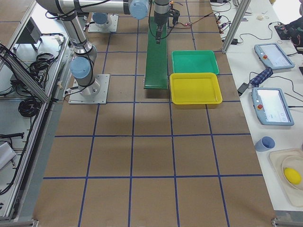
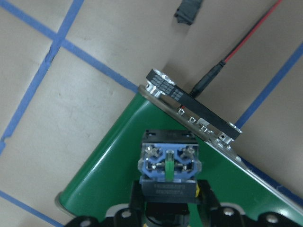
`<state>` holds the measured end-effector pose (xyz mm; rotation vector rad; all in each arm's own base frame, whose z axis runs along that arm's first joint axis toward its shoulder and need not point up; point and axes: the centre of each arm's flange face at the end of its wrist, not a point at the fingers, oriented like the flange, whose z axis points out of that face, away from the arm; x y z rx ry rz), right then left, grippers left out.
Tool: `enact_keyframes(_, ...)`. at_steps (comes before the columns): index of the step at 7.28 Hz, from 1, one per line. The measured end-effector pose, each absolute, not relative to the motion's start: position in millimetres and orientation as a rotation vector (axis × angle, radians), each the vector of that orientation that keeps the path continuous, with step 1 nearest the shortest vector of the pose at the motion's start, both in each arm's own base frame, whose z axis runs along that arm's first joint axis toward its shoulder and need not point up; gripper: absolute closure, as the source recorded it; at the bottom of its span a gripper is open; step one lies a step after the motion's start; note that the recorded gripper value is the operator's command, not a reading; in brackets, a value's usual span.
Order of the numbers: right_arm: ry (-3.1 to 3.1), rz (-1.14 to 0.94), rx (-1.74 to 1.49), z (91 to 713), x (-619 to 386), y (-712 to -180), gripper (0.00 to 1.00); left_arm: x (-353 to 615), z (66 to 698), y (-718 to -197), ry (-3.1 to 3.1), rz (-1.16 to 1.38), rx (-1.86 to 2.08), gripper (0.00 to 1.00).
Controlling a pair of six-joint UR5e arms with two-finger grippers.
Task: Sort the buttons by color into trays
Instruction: 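Carry the button onto the belt's near end and open the left gripper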
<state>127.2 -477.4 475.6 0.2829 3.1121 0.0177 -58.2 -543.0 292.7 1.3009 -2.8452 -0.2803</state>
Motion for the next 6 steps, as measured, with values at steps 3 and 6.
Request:
enact_keyframes(3,3.112,0.02,0.283,475.0,127.2,-477.3,0.0,-95.1,268.8,-526.0,-2.731,-0.329,1.717,0.94)
enact_keyframes(6,3.113,0.019,0.283,475.3,127.1,-477.4,0.0,-95.1,252.2,-539.3,-2.701,-0.244,1.771,0.0)
